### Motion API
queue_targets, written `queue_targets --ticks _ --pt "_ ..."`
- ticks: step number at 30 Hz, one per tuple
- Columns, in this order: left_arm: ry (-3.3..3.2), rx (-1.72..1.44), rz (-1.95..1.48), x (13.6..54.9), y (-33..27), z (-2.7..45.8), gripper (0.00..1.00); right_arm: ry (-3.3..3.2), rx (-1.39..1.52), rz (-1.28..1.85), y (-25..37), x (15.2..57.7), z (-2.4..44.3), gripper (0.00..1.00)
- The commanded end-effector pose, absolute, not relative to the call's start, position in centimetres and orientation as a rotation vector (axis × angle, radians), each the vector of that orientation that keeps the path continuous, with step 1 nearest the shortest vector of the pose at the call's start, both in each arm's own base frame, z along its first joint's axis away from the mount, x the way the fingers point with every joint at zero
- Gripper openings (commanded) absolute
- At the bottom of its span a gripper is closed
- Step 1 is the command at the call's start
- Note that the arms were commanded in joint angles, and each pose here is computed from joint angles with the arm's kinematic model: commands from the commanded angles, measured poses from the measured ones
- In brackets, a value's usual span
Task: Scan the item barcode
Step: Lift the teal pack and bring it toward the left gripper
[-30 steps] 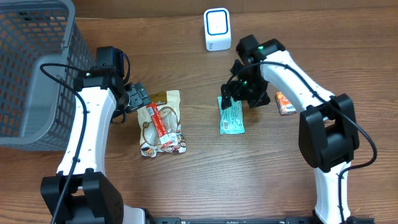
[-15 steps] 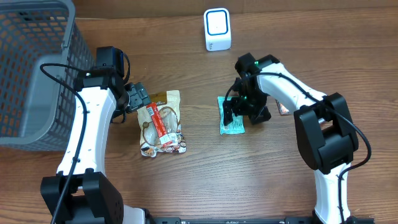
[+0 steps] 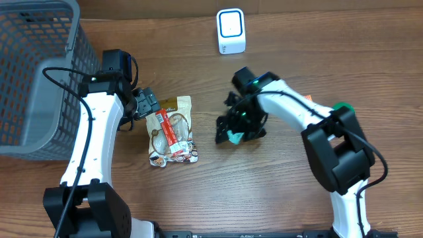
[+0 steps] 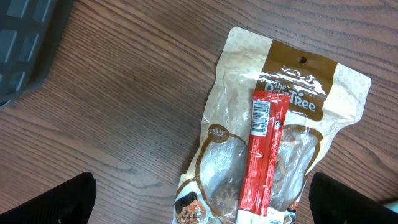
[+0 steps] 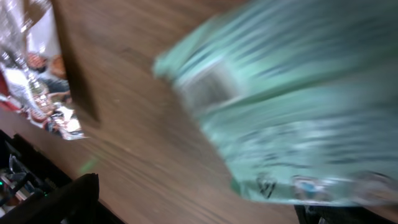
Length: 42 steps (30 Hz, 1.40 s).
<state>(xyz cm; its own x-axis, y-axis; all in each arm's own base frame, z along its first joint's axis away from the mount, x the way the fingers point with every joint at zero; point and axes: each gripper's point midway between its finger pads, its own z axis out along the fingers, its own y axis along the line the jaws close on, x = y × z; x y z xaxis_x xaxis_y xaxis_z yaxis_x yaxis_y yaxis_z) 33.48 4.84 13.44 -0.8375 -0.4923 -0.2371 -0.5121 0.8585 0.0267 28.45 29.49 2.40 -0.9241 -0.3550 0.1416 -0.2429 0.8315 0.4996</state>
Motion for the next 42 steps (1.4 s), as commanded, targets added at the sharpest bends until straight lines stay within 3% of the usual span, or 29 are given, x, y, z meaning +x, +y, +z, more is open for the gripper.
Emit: queue_targets --ticks 1,6,17,27,42 --pt "2.789 -0.782 0.137 33.8 5.0 14.0 1.00 -2.763 0.480 -0.712 31.0 26.8 2.3 1.00" --pt "2.789 -0.782 0.137 33.8 5.0 14.0 0.99 -2.843 0.470 -0.574 30.6 27.0 2.0 1.00" --pt "2.789 -0.782 0.137 33.8 5.0 14.0 1.00 -3.113 0.477 -0.446 26.8 31.5 7.9 1.00" --pt "2.789 -0.782 0.137 33.8 5.0 14.0 1.00 -3.172 0.261 -0.398 21.8 35.0 7.7 1.00" --pt "2.789 -0.782 0.137 33.8 5.0 14.0 1.00 -3.179 0.192 -0.392 20.2 35.8 7.6 1.00"
